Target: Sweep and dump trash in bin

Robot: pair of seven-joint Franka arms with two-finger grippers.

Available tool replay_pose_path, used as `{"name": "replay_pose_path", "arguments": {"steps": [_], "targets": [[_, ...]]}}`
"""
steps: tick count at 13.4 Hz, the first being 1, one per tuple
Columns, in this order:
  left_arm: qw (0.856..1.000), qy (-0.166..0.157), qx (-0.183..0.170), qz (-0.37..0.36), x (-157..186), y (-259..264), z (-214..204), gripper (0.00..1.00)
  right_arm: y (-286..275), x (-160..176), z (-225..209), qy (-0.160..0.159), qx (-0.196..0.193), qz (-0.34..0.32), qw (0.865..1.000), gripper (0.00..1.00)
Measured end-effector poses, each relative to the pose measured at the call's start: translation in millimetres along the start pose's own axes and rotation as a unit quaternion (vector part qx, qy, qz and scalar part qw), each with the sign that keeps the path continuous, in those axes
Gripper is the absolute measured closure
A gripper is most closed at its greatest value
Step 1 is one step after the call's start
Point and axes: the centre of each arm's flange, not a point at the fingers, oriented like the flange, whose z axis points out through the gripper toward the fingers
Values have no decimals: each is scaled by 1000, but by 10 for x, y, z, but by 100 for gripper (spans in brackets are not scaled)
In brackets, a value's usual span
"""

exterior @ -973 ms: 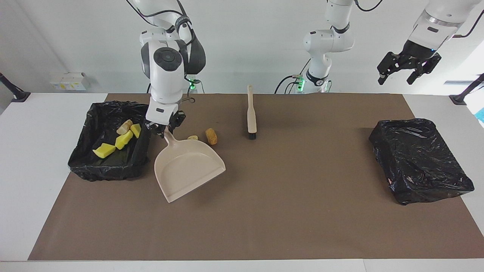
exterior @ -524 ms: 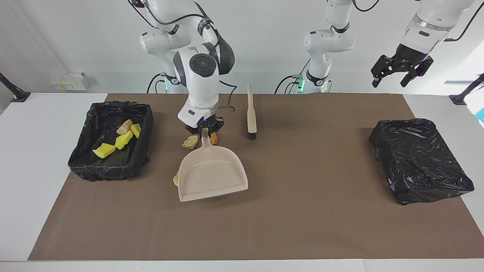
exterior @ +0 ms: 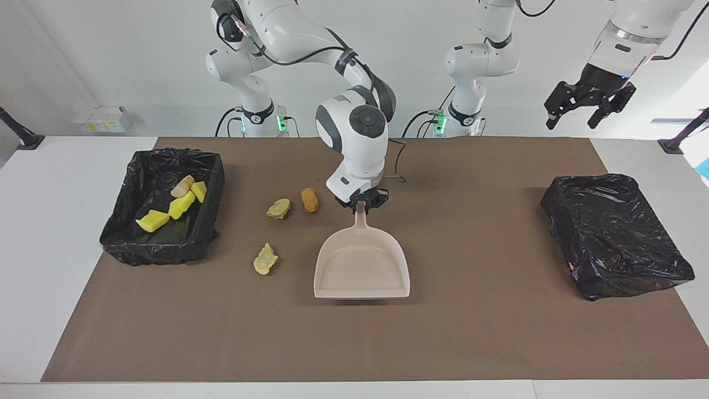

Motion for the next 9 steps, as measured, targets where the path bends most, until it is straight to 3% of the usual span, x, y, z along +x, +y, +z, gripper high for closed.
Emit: {"name": "replay_pose_path", "arguments": {"steps": [2,3,8,9], "targets": [[1000,6,0,2,14,70,-8,0,-30,93,225,2,6,8,1000,68],[1000,17,-1,-2,46,87,-11,0,-32,114,241,2,8,10,1000,61],[998,59,-10,16,561,443,407,0,-24,88,-143,18,25,11,999,4],[998,63,-13,27,661,607,511,0,-4,37,-225,17,24,10,1000,0]]}}
